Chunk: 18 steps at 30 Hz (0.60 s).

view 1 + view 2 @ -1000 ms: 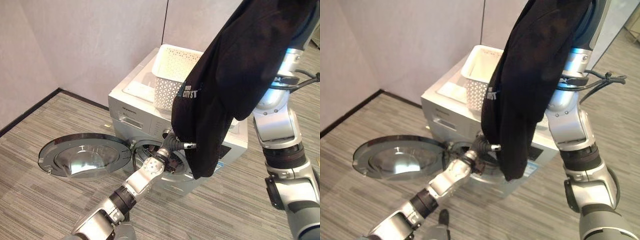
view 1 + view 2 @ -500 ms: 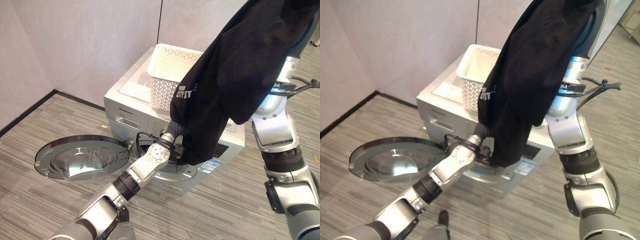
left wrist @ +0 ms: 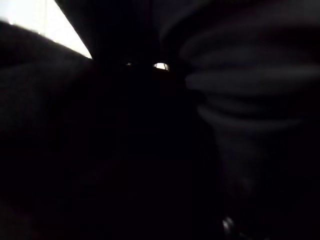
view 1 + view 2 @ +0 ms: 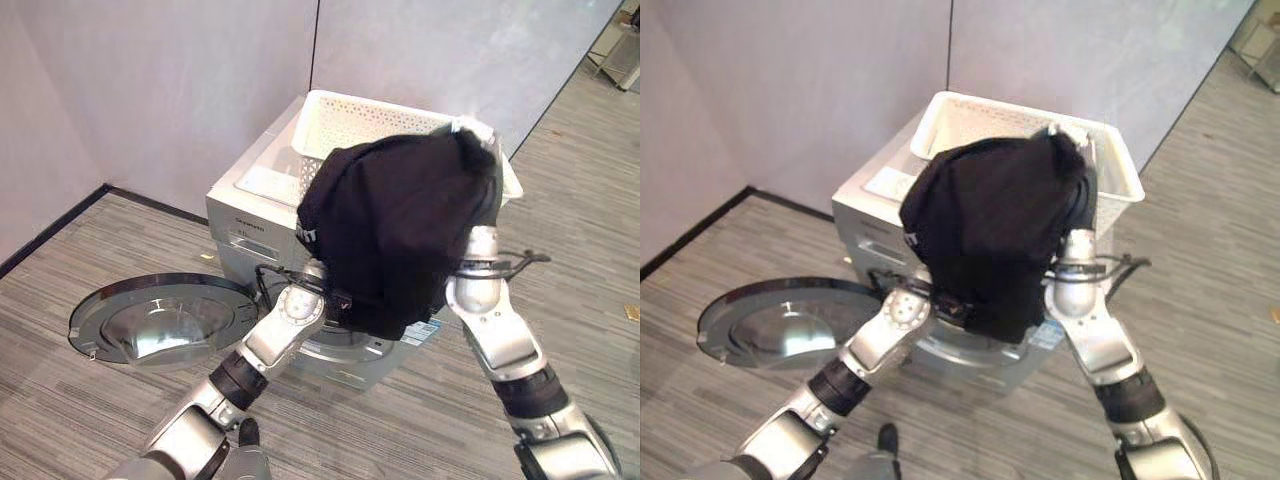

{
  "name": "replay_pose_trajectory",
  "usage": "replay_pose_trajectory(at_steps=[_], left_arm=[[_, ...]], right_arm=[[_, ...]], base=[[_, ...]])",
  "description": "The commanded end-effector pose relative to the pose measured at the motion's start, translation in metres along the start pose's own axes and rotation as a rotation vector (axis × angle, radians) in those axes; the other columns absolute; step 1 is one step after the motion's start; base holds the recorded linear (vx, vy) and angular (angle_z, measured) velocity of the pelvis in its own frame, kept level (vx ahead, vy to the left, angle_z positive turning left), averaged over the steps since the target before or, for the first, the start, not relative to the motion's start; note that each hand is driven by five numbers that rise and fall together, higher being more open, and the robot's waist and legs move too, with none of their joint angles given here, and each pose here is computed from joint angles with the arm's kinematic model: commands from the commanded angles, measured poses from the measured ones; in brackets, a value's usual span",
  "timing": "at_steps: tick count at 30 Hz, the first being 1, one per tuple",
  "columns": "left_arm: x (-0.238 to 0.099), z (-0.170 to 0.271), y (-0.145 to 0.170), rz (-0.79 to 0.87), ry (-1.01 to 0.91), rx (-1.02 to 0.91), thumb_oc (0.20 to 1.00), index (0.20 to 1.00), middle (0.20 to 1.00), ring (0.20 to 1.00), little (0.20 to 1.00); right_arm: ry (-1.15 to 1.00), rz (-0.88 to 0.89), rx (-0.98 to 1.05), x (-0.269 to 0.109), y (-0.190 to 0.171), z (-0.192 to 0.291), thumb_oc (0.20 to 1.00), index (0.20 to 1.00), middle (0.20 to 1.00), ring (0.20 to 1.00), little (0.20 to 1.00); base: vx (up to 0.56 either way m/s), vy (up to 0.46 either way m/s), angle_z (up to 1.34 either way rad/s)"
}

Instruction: Grab the laundry basket,head to the washer,open it,put in the laundry and shut it.

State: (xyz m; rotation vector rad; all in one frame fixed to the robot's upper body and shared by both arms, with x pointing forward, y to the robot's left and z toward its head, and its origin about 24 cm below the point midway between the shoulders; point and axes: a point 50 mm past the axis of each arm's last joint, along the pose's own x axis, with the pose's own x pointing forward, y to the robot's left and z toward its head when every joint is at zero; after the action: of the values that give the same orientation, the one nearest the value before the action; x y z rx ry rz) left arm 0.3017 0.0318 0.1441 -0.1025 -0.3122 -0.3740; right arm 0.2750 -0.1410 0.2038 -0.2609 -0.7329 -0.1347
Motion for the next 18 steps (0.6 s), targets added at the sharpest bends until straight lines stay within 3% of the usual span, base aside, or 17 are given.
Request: replay_pose_trajectory(at_steps=[1, 4, 5, 6, 13, 14, 16, 17, 18], left_arm=[[0.006, 0.027, -0.013, -0.012, -0.167, -0.055, 1.0, 1.0, 1.0, 1.0, 1.0], [0.0, 0.032, -0.003, -0.004, -0.197, -0.043, 1.0, 1.0, 1.0, 1.0, 1.0], [-0.003, 0.03, 0.002, 0.011, -0.194, -0.055, 0.57, 0.57, 0.57, 0.57, 0.57], [-0.004, 0.029, 0.004, 0.02, -0.187, -0.063, 0.2, 0.2, 0.2, 0.2, 0.2], [-0.011, 0.02, 0.009, 0.041, -0.166, -0.056, 0.2, 0.2, 0.2, 0.2, 0.2], [-0.012, 0.018, 0.01, 0.047, -0.161, -0.058, 0.2, 0.2, 0.2, 0.2, 0.2], [-0.015, 0.015, 0.015, 0.057, -0.158, -0.075, 0.2, 0.2, 0.2, 0.2, 0.2], [-0.017, 0.015, 0.016, 0.061, -0.16, -0.079, 0.2, 0.2, 0.2, 0.2, 0.2], [-0.017, 0.015, 0.016, 0.061, -0.16, -0.079, 0.2, 0.2, 0.2, 0.2, 0.2]], right_arm=[[-0.098, 0.035, 0.1, -0.004, 0.002, 0.019, 0.2, 0.2, 0.2, 0.2, 0.2], [-0.065, 0.081, 0.111, -0.015, 0.003, 0.015, 0.2, 0.2, 0.2, 0.2, 0.2], [-0.045, 0.104, 0.122, -0.018, 0.005, 0.012, 0.2, 0.2, 0.2, 0.2, 0.2], [-0.034, 0.111, 0.12, -0.019, 0.005, 0.01, 0.2, 0.2, 0.2, 0.2, 0.2], [0.016, 0.136, 0.104, -0.026, 0.003, -0.001, 0.2, 0.2, 0.2, 0.2, 0.2], [0.022, 0.141, 0.105, -0.028, 0.002, -0.002, 0.238, 0.238, 0.238, 0.238, 0.238], [0.019, 0.159, 0.094, -0.032, -0.001, -0.003, 0.827, 0.827, 0.827, 0.827, 0.827], [0.018, 0.162, 0.082, -0.033, -0.002, -0.003, 1.0, 1.0, 1.0, 1.0, 1.0], [0.019, 0.162, 0.082, -0.033, -0.002, -0.003, 1.0, 1.0, 1.0, 1.0, 1.0]], base=[[0.0, 0.0, 0.0], [0.0, -0.002, -0.01], [0.01, -0.002, -0.05], [0.01, -0.001, -0.06], [0.01, -0.005, -0.03], [0.01, -0.016, -0.04], [0.01, -0.008, -0.02], [0.0, 0.0, 0.0], [0.0, 0.0, 0.0]])
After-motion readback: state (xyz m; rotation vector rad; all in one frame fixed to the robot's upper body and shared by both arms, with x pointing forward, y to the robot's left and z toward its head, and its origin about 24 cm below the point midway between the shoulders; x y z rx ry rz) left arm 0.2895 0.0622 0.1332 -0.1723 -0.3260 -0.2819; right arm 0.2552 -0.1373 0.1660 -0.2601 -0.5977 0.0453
